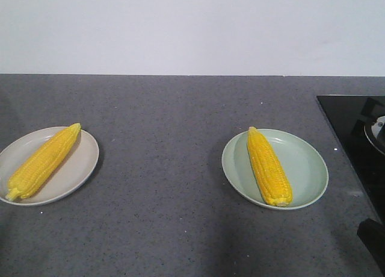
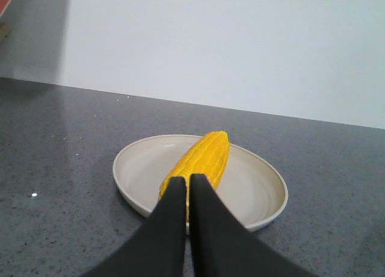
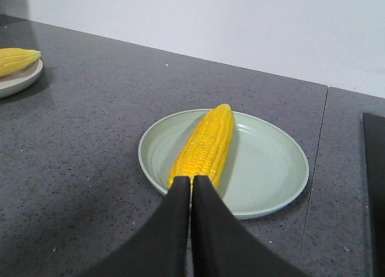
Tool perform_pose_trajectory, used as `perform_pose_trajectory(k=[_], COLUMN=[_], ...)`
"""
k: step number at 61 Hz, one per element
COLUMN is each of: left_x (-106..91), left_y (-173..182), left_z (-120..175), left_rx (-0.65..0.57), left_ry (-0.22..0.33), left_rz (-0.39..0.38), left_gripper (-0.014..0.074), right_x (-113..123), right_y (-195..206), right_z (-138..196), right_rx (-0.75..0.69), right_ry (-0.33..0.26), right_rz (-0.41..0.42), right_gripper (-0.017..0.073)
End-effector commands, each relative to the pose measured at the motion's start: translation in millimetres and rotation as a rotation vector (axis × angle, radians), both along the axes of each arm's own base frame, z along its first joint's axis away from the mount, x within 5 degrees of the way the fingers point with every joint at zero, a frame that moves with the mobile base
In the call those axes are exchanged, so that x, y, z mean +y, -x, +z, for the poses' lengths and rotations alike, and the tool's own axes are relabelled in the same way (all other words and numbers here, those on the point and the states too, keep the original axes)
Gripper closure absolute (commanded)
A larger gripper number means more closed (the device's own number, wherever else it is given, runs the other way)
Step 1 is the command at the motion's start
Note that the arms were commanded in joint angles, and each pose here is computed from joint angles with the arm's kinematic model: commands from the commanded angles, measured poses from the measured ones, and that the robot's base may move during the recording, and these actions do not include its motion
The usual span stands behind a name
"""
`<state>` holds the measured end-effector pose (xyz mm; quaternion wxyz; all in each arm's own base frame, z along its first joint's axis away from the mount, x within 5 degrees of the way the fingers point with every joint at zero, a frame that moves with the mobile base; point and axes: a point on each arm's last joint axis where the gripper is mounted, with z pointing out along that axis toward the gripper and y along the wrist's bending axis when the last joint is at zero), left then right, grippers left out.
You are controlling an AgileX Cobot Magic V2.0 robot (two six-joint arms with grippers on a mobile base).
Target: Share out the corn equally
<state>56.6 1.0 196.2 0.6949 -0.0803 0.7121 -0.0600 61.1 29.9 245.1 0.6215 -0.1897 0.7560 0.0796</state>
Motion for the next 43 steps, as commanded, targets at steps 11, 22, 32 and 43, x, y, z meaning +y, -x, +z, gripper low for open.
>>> perform_pose_trajectory(k=[11,22,32,43], left_x=[0.7,0.7,0.7,0.7], left_y=[2.3,2.3,2.3,2.3], left_z=[15.7,15.7,15.7,15.7], left_rx=[-0.117,-0.117,-0.117,-0.117], left_ry=[0.016,0.016,0.016,0.016], left_rz=[0.007,0.007,0.007,0.007], left_gripper=[0.06,0.06,0.06,0.06], right_x=[-2.1,-2.1,-3.1,-5.6], right_y=[-2.1,-2.1,-2.7,-2.4], right_z=[12.2,12.2,13.4,17.1], right_rx=[-0.055,-0.055,-0.07,-0.113], right_ry=[-0.025,-0.025,-0.026,-0.032], right_rz=[-0.031,-0.031,-0.043,-0.07], right_gripper=[0.0564,0.0564,0.0564,0.0564])
